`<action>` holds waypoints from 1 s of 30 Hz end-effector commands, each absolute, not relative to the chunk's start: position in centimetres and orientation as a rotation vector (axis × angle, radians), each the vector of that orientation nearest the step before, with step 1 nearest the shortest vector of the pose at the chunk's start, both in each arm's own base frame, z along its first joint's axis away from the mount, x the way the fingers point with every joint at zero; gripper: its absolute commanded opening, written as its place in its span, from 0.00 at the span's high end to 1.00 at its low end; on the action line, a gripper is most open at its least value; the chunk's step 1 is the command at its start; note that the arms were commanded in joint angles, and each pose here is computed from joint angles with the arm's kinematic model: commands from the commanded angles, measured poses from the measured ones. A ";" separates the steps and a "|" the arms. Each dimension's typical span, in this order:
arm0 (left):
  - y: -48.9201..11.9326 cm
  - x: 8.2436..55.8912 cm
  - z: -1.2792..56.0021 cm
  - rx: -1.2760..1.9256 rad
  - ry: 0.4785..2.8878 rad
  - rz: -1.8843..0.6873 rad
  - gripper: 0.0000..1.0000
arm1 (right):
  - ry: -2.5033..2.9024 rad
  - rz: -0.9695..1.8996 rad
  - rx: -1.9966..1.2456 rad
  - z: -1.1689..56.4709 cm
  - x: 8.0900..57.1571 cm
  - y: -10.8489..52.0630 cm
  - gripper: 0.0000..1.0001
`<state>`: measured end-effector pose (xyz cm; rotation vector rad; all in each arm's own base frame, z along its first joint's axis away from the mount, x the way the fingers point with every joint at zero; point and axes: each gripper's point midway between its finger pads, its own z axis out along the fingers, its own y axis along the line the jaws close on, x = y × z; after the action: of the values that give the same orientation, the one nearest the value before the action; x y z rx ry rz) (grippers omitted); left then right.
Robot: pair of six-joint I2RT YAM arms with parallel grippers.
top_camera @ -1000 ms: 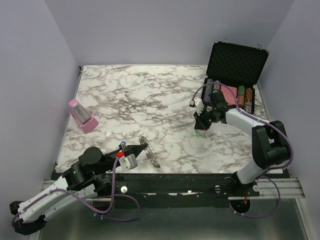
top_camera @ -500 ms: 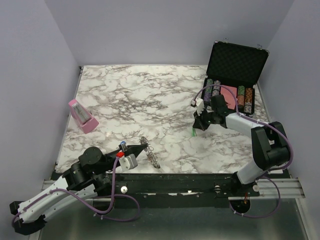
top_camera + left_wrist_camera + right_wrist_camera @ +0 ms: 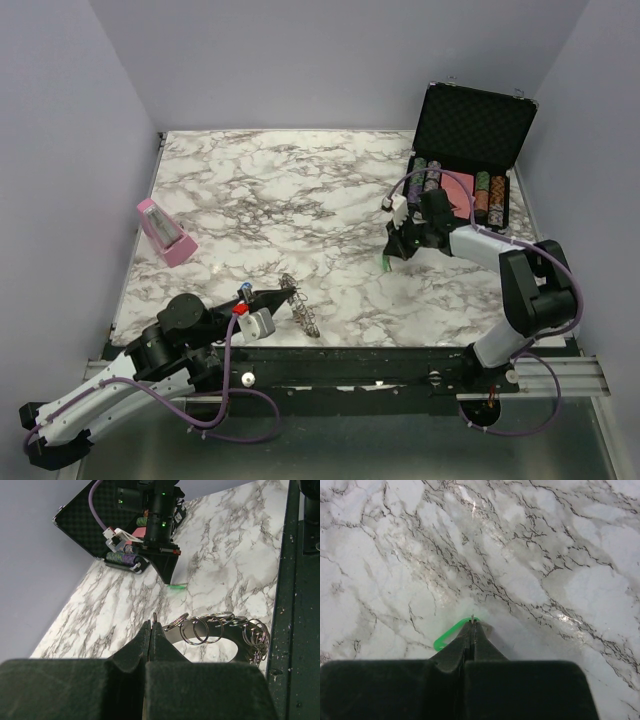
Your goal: Put the keys on the keyring
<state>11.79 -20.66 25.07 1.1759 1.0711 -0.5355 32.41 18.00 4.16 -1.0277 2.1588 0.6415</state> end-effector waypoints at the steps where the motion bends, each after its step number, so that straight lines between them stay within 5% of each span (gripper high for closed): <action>1: -20.6 11.6 26.9 1.146 1.018 -0.539 1.00 | 2.178 0.681 -1.028 3.3 32.0 18.9 0.99; 30: -20.6 11.6 26.8 1.153 1.020 -0.540 1.00 | 2.249 0.694 -1.108 2.7 32.1 19.7 0.82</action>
<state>11.79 -20.66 25.08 1.1763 1.0706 -0.5355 32.38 19.50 2.95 -1.0623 2.2234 0.6861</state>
